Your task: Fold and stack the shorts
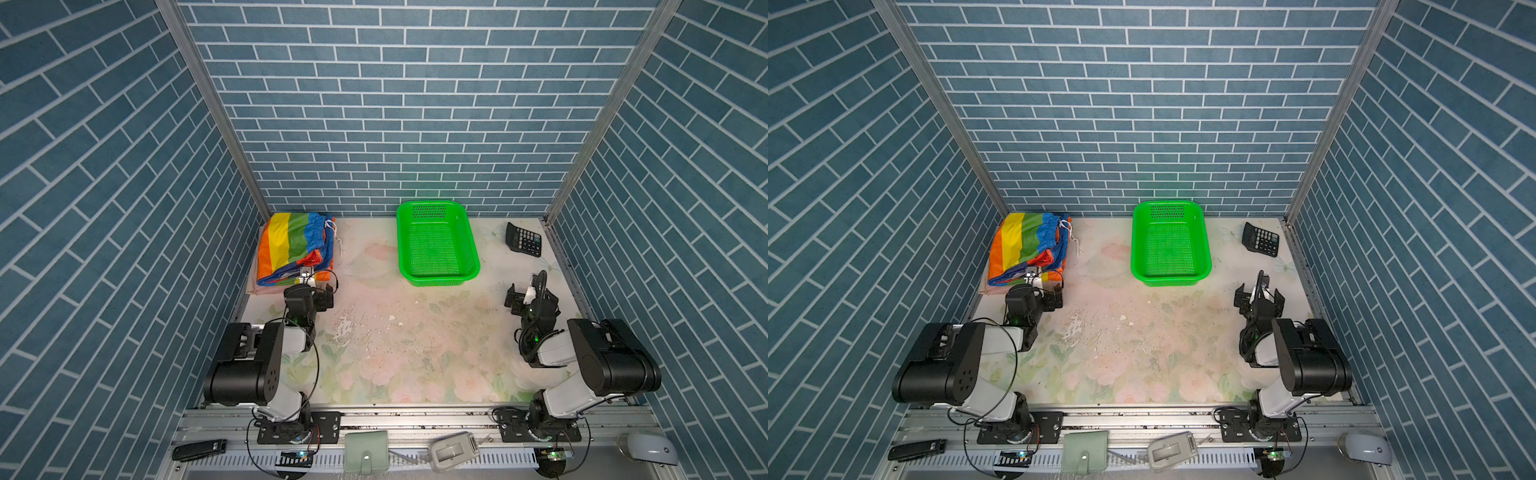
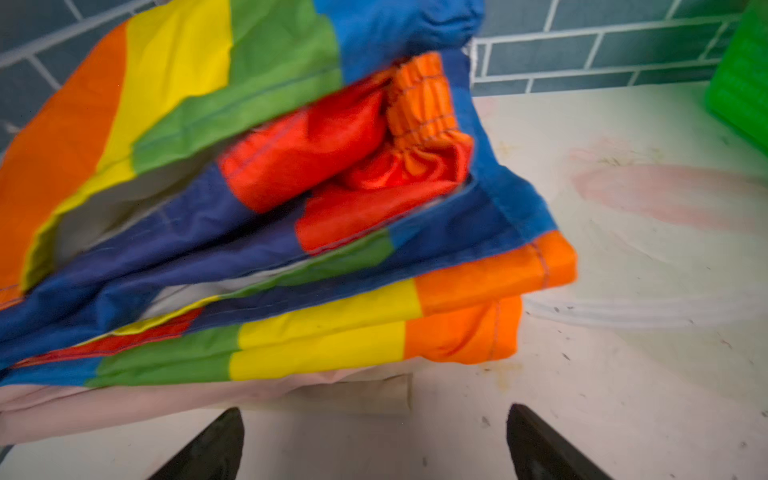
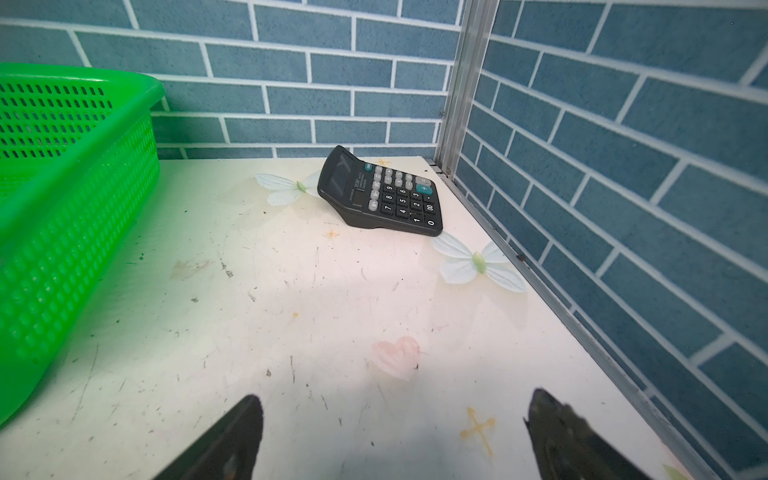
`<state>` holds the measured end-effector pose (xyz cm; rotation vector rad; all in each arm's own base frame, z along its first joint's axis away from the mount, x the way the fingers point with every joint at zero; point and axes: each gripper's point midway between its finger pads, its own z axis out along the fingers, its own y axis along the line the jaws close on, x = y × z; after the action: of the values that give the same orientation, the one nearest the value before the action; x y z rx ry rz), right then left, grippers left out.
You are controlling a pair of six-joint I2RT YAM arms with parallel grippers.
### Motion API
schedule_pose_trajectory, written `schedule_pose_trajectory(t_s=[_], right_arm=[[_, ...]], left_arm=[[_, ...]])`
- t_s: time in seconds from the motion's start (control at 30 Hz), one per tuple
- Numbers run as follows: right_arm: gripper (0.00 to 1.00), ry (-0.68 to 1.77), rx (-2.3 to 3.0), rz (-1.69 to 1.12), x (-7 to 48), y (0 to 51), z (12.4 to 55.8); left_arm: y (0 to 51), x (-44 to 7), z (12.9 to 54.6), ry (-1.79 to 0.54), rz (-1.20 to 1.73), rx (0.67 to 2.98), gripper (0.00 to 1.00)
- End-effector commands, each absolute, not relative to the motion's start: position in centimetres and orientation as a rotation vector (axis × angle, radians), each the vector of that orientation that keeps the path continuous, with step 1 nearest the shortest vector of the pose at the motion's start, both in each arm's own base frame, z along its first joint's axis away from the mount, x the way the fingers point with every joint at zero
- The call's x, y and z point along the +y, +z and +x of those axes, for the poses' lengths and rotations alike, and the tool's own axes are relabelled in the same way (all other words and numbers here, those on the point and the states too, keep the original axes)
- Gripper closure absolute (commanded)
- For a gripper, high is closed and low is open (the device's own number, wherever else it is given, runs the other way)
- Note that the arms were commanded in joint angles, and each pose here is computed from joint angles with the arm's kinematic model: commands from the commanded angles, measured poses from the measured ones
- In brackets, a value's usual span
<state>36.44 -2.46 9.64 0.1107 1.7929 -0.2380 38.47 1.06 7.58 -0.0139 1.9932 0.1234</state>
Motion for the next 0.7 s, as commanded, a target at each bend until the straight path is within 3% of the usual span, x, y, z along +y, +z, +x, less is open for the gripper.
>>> schedule_pose_trajectory(t_s=[0.0, 0.67], right_arm=[[0.01, -0.238, 1.764, 0.110, -2.5, 10.5, 36.8], [0.01, -0.218, 1.888, 0.126, -3.0, 9.4, 38.8]], left_arm=[[9.7, 0.8, 38.9, 0.157, 0.005, 1.887, 0.00], [9.6, 2.3, 39.1, 0.179, -0.077, 1.909, 0.00]])
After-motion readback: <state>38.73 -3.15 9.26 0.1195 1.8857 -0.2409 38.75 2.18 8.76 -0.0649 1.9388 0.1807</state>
